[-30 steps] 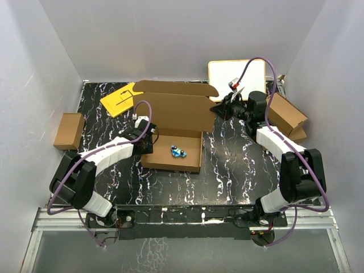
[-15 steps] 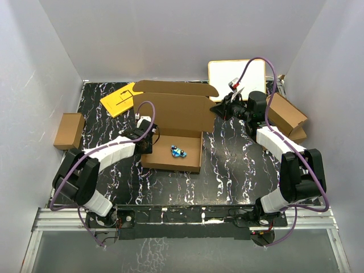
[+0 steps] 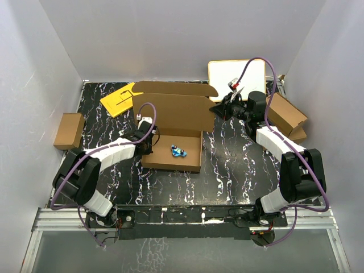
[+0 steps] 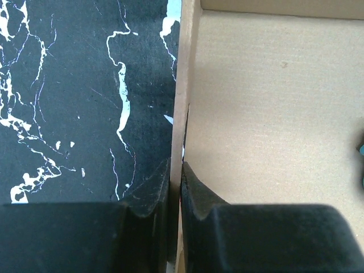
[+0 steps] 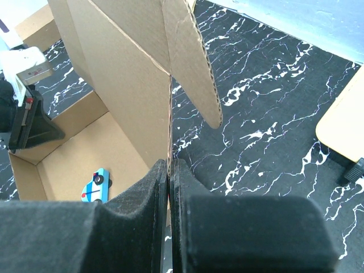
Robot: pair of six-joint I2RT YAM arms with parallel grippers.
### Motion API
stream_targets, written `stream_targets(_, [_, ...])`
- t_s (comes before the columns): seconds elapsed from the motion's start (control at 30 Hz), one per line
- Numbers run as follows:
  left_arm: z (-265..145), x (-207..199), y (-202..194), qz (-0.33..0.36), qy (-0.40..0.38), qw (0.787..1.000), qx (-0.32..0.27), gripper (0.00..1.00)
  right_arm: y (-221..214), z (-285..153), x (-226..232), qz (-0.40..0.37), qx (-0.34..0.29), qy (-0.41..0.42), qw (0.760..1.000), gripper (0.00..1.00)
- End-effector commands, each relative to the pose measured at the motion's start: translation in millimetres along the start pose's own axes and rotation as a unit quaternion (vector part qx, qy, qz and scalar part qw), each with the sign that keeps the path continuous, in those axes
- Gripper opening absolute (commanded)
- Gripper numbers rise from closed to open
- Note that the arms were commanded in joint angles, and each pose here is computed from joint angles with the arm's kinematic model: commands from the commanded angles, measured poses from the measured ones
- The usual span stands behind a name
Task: Fold the paper box
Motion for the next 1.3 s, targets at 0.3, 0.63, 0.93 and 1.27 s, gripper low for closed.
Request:
stream_targets(0.3, [-15, -7, 31, -0.045, -0.045, 0.997, -0.034, 0.33, -4, 2, -2, -0.006, -0.002, 0.001, 1.000, 0.08])
stream_targets(0.63, [8, -8, 42, -0.053, -0.055, 0.997, -0.027, 0.35, -4, 2, -2, -0.007, -0.002, 0.001, 1.000, 0.08])
stream_targets(0.93, [21, -3, 32, -0.032, -0.035, 0.999, -0.013, 0.21, -5, 3, -2, -0.006, -0.001, 0.001, 1.000, 0.08])
stream_targets(1.27, [25, 7, 19, -0.022, -0.017, 1.000, -0.002, 0.09, -6, 3, -2, -0.005, 0.001, 0.002, 1.000, 0.08])
Point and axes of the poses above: each gripper's point midway between its finger pads, its own z axis out along the fingers, its own x axis along the line the jaws close on, y = z × x, the point moved 4 cm from there along -z, back along the fingers, and after that the axes turned 13 degrees about -z, right-handed, at the moved point
